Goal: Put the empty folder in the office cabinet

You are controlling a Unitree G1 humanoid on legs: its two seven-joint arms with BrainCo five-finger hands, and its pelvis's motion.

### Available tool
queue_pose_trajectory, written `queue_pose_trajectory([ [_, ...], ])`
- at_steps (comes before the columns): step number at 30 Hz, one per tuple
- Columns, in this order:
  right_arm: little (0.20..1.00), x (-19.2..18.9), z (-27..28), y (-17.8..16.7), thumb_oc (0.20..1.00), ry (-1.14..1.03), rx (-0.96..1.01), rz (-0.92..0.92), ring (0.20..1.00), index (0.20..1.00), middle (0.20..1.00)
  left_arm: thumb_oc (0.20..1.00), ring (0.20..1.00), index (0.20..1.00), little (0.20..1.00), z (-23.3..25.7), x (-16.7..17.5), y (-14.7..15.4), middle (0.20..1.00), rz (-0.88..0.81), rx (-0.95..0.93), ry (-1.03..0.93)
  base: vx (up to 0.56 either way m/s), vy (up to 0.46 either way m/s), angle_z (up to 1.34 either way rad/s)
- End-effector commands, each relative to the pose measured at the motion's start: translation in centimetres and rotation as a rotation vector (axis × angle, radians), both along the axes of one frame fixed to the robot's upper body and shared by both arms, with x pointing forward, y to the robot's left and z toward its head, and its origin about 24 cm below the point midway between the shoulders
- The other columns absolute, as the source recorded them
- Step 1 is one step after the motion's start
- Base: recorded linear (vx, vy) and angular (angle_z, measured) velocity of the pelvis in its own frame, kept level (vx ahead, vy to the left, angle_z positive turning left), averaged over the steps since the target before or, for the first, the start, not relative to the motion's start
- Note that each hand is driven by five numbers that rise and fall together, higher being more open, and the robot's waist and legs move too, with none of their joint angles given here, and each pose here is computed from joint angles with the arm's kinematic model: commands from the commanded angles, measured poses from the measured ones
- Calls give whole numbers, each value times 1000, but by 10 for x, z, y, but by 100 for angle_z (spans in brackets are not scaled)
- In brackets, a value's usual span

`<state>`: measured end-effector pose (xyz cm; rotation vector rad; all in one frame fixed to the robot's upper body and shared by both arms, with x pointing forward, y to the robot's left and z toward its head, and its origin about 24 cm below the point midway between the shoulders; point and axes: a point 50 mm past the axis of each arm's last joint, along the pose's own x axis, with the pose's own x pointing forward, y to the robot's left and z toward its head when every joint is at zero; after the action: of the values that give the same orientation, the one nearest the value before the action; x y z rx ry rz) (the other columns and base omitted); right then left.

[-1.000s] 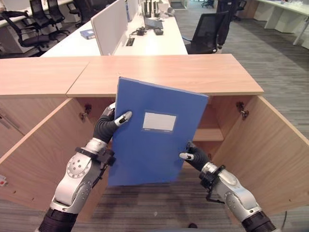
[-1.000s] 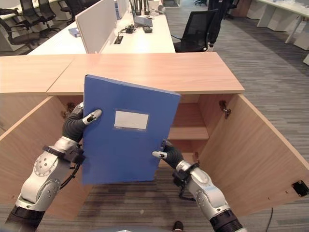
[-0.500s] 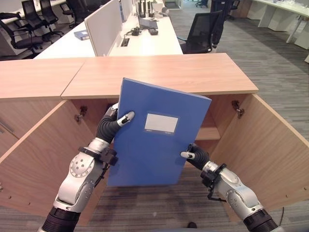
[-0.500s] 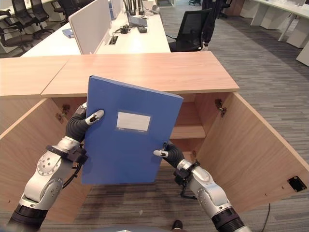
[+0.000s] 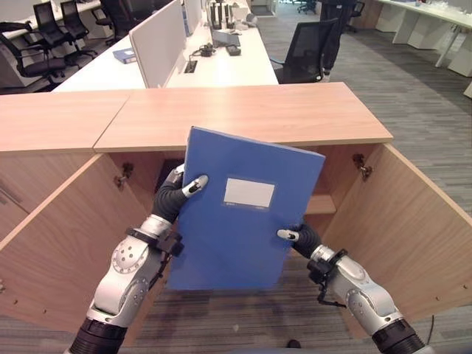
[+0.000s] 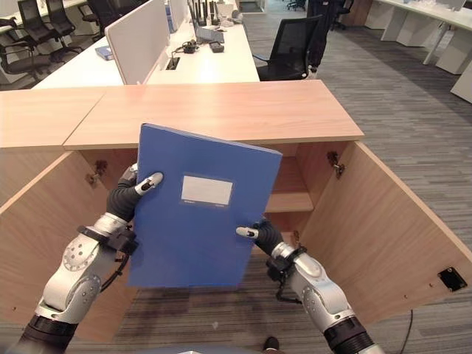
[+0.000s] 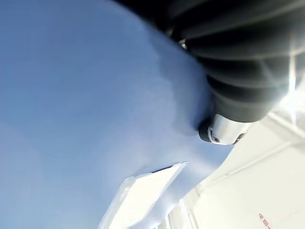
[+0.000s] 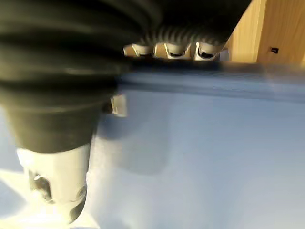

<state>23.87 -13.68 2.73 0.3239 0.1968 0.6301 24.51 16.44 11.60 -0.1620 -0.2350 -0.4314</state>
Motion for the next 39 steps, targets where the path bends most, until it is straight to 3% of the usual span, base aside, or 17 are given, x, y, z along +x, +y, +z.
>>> queue_pose_trajectory([
  [1,1000,6,39,46,1000,-148,186,158,1000,1000,1000,200,200,200,200,17,-3,-31,200,-190,-105,-62,0,0,0],
  [13,1000,5,14,40,1000,-43,149,128,1000,1000,1000,200,200,200,200,17,-10,-34,200,-241,-185,-36,0,0,0],
  [14,200,5,15,42,200,-45,157,142,200,200,200,200,200,200,200,14,-10,-34,200,-233,-180,-25,0,0,0],
  [31,200,-1,27,45,200,-95,179,232,200,200,200,200,200,200,200,8,-12,-28,200,-216,-151,-22,0,0,0],
  [39,200,0,18,28,200,-79,113,164,200,200,200,200,200,200,200,-4,-12,-13,200,-140,-110,15,4,-1,0],
])
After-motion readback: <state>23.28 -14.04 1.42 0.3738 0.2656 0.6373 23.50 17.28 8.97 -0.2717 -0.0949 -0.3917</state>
